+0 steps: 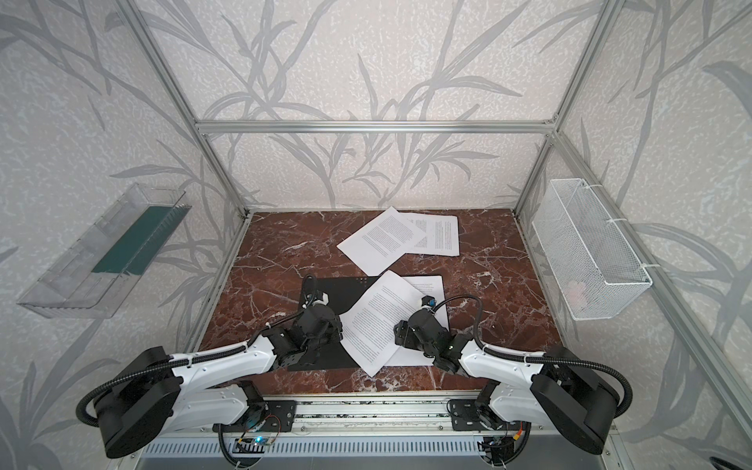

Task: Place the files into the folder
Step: 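Lower the sheet onto the folder's clipped stack with both grippers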

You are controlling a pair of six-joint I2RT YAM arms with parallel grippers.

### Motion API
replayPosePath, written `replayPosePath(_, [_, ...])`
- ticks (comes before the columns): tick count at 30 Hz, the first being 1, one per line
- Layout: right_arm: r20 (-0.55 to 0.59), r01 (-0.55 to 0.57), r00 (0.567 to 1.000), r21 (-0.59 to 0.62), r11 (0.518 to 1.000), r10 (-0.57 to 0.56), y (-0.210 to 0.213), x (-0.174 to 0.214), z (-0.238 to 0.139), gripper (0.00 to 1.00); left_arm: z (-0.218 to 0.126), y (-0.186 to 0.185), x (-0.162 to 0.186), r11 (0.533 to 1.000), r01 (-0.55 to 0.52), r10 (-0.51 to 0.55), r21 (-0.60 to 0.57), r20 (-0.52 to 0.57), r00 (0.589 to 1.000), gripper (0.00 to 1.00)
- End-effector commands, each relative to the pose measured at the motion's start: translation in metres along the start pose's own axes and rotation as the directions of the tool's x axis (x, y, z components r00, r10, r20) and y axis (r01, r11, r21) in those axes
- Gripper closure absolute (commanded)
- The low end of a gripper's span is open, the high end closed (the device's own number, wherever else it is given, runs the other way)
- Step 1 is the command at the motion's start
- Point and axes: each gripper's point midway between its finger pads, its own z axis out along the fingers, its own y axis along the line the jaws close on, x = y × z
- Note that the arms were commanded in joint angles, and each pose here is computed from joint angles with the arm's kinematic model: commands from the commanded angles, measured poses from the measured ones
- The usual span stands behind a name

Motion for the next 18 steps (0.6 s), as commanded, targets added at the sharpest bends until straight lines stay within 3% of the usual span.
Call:
replayPosePath(1, [0.071,-0.04,0.997,-0.018,0.999,0.041,0.004,-0.012,-0.008,0.19,0.006,-0.007,0.002,1.0,0.015,-0.015,0.014,-0.023,1.0,1.0])
replayPosePath(10, [0.057,-0.066,0.996,-0.131,0.989,0.074,0.032,0.004,0.003,0.22,0.008,-0.006,0.003,1.0,0.018,-0.018,0.016,-0.018,1.0,1.0])
replayPosePath(18, [0.074,-0.118,0.988,-0.196,0.974,0.134,0.037,0.012,0.009,0.33,0.012,-0.004,0.006,1.0,0.018,-0.018,-0.001,-0.033,0.999,1.0])
